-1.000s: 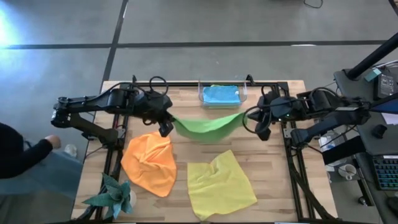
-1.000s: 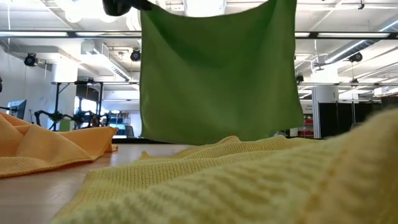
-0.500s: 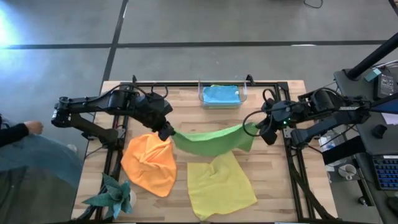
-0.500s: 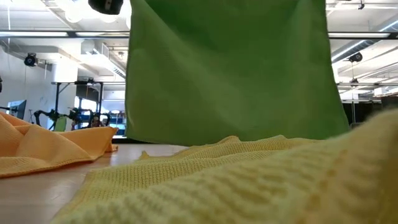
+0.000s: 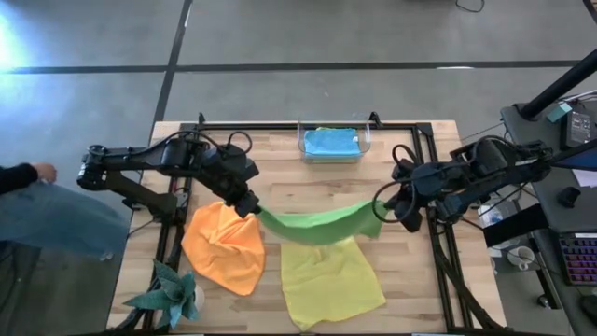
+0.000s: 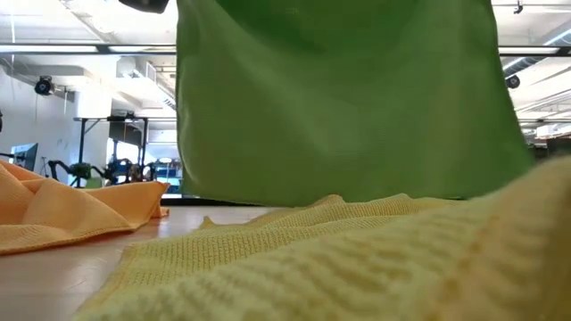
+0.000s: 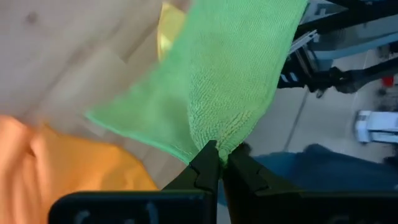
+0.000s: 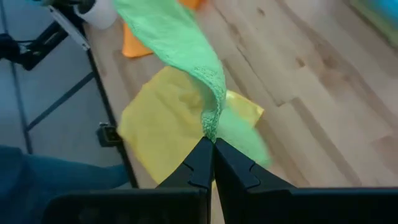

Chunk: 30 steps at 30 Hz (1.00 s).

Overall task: Fold microfiber towels
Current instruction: Fold the green microfiber cloth

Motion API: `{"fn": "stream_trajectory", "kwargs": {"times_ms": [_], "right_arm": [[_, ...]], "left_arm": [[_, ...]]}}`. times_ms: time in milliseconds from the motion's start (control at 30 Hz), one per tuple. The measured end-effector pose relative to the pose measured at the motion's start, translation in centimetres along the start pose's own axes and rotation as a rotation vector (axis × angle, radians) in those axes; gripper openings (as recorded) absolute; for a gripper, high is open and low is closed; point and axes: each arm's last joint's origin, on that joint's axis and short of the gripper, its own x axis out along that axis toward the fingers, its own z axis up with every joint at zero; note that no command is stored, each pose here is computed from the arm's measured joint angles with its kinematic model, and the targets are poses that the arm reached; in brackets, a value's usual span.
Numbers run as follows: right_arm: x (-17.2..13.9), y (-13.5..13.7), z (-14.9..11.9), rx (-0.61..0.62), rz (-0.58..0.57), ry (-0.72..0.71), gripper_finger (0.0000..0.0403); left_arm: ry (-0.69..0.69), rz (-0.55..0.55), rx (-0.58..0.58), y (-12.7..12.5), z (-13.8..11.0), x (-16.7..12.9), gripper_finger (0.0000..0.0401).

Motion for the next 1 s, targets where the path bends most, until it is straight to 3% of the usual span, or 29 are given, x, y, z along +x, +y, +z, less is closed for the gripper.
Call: {"fn": "stream_trajectory", "kwargs": {"times_ms": [133,367,500,733,1000], "right_arm": [[1.1,-1.3,0.0,0.043,-0.169,0.023,0.0009],[4.7,-5.2,0.2,0.19,-0.55,-0.037,0.0008],[8.1,-7.2,0.4,0.219,-0.605,-0.055,0.0008],[13.6,-11.0,0.1,0.156,-0.616,-0.081,0.0008],[15.6,-13.9,-1.2,0.086,-0.671,-0.003,0.0008]], "left_arm": [[-0.116,0.139,0.098,0.8,0.5,0.4,0.0],[-0.361,0.641,0.214,4.6,2.1,2.6,0.0],[-0.342,0.751,0.224,7.3,2.9,5.1,0.0],[-0.371,0.83,0.273,11.4,4.5,10.8,0.0],[-0.259,0.933,0.384,13.8,5.5,14.2,0.0]]}}
